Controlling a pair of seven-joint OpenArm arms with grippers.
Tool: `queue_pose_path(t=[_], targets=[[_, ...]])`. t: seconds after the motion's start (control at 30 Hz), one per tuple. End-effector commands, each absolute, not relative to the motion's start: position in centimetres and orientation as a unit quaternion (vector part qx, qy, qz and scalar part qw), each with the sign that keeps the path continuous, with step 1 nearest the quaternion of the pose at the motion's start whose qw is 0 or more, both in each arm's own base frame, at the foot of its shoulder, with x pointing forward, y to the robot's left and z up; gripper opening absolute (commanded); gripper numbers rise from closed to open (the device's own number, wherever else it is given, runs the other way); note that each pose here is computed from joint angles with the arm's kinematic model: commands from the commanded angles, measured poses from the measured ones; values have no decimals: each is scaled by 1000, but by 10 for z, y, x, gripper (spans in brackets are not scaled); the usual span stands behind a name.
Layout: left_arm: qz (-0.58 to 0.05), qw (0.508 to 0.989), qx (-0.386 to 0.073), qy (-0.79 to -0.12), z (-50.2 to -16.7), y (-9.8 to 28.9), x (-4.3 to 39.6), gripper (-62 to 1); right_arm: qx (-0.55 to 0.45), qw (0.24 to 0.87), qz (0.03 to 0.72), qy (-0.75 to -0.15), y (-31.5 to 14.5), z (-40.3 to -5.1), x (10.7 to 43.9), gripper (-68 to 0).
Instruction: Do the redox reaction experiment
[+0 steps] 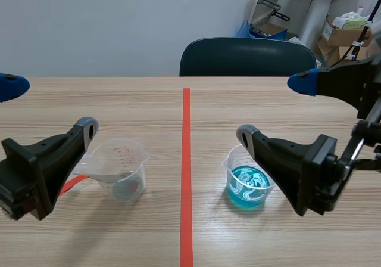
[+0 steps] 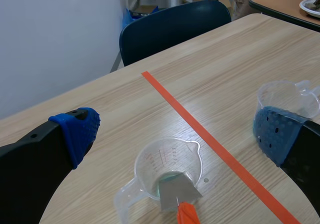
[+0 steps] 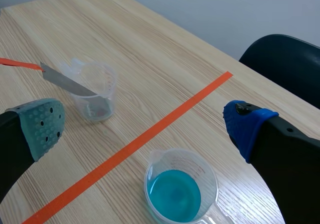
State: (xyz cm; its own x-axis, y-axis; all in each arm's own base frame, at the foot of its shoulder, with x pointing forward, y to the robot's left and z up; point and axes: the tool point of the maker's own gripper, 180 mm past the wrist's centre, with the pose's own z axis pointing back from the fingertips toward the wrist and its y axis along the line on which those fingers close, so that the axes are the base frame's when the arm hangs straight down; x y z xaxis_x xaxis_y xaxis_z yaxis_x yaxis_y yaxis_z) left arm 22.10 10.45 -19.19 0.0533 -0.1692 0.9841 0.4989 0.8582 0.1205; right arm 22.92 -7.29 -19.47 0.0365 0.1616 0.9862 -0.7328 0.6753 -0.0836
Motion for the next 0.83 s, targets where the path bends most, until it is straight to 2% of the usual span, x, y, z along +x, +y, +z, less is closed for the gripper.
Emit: queue_pose_path(t=[0.0, 0.8], targets=[[-237, 713, -132, -647, -190, 101, 215, 14, 235, 674, 329, -618, -72, -189, 230, 4], [-246, 716, -134, -639, -194, 100, 211, 14, 226, 680, 329, -615, -76, -191, 232, 4]])
